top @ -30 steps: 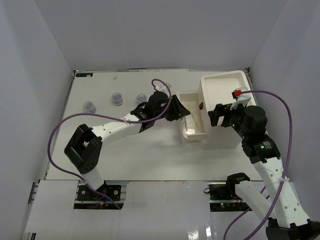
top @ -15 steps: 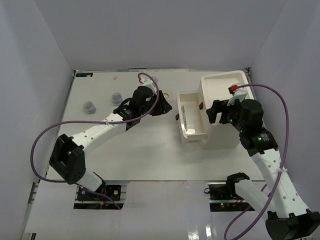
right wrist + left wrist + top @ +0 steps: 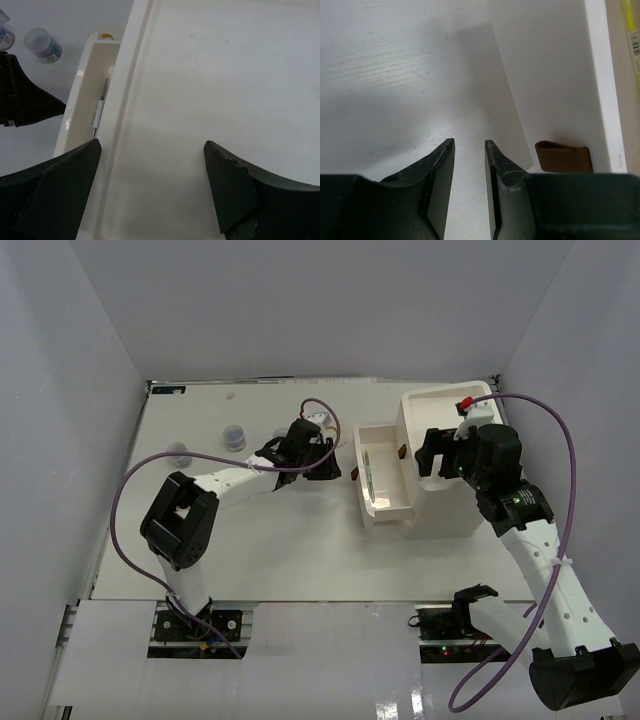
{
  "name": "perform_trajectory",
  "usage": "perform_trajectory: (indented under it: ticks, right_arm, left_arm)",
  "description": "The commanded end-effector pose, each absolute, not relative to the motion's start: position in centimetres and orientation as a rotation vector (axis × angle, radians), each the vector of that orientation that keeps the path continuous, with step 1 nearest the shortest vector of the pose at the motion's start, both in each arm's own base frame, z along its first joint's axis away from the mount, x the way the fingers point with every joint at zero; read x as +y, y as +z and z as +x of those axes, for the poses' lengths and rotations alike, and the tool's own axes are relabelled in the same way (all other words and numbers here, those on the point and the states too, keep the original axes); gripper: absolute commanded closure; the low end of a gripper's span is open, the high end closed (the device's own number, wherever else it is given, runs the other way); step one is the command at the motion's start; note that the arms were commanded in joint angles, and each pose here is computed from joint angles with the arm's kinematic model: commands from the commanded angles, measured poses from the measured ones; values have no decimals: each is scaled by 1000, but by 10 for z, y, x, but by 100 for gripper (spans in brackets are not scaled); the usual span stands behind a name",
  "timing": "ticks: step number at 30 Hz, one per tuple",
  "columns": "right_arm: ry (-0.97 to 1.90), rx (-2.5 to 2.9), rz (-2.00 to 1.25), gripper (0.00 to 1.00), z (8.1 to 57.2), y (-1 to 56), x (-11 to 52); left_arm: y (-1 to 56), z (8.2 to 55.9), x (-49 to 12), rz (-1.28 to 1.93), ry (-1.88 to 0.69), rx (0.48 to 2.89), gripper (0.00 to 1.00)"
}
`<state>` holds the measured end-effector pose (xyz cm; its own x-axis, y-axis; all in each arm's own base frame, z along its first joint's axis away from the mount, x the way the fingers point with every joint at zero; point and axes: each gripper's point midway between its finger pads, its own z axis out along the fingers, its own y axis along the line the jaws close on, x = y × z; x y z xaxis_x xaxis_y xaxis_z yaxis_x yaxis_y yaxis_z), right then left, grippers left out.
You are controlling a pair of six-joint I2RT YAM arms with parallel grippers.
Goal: Sort the stationery into containers
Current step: Close the drawer in the storage box.
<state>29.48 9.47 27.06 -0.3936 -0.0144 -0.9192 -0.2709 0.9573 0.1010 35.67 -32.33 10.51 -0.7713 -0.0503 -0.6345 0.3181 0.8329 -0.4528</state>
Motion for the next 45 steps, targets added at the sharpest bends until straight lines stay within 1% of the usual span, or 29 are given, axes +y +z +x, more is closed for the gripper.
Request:
perform_trajectory:
  ticks: [1,11,15,24,35,39,45]
  right_arm:
    - [264,1946,-198,10,298,284,93]
    - [64,2005,-55,10,311,277,60]
    - [29,2029,-39,10,313,269,55]
    - [142,2087,-128,10,307,246,76]
    - [209,2104,-197,10,305,236,89]
    - [230,2112,-207,10,306,233,93]
    - [256,2126,-213,10,305,230,97]
  left_arm:
    - [155,377,-345,254,-829,2204,59]
    - [149,382,-363,292,-877,2216,60]
    - [147,380,-365,299,-886,2221,60]
    - [149,378,-384,337,-920,2216,59]
    - [162,380,-423,364,-998,2181,59]
    - [159,378,-439,364,-1028,2188,60]
    - [161,356,-461,352,-1087,2213,60]
